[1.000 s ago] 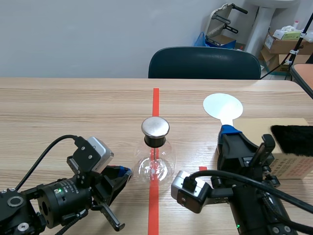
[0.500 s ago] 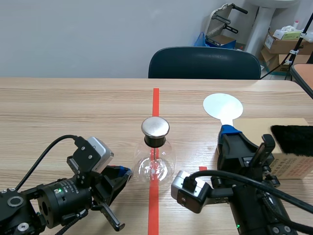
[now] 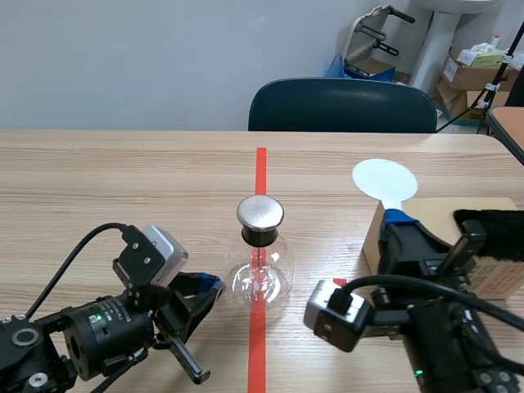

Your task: Do the electroscope experiment

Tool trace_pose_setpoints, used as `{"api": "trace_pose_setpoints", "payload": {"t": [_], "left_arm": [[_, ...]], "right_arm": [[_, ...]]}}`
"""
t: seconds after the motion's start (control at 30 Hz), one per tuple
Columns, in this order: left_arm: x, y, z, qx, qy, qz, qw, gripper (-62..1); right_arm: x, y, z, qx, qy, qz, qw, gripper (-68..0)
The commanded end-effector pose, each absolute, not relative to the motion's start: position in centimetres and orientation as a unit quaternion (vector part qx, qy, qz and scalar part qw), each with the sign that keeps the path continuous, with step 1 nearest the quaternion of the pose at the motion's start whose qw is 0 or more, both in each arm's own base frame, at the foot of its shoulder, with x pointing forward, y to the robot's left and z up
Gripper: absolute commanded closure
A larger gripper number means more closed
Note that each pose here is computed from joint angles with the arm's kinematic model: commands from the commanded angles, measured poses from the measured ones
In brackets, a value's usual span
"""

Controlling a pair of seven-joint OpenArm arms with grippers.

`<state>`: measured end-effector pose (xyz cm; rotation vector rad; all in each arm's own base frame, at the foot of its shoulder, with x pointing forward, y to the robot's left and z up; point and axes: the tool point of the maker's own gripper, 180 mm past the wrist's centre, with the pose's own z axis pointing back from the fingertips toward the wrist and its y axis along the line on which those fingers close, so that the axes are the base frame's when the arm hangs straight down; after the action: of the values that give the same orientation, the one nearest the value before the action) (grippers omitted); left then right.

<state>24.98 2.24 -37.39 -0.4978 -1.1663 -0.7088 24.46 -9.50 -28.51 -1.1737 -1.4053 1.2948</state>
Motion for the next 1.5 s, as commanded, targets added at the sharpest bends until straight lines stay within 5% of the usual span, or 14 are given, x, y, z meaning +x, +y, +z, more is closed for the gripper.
{"api": "trace_pose_setpoints", "payload": {"t": [0.0,0.4,0.67,1.47], "left_arm": [[25.0,2.3,-36.9,-0.233,-0.538,-0.319,0.745,-13.3],[25.2,5.0,-35.3,-0.253,-0.569,-0.277,0.732,-35.0],[22.7,4.5,-35.2,-0.291,-0.561,-0.301,0.714,-61.5],[19.5,4.6,-30.3,-0.368,-0.559,-0.328,0.666,-62.3]], "right_arm": [[24.4,-10.8,-27.2,-0.481,-0.580,0.503,0.423,-0.9],[24.0,-18.6,-25.3,-0.477,-0.596,0.491,0.420,-0.9],[22.7,-21.9,-25.9,-0.490,-0.592,0.491,0.410,-0.9],[23.2,-25.2,-31.1,-0.506,-0.537,0.505,0.448,-0.9]]}}
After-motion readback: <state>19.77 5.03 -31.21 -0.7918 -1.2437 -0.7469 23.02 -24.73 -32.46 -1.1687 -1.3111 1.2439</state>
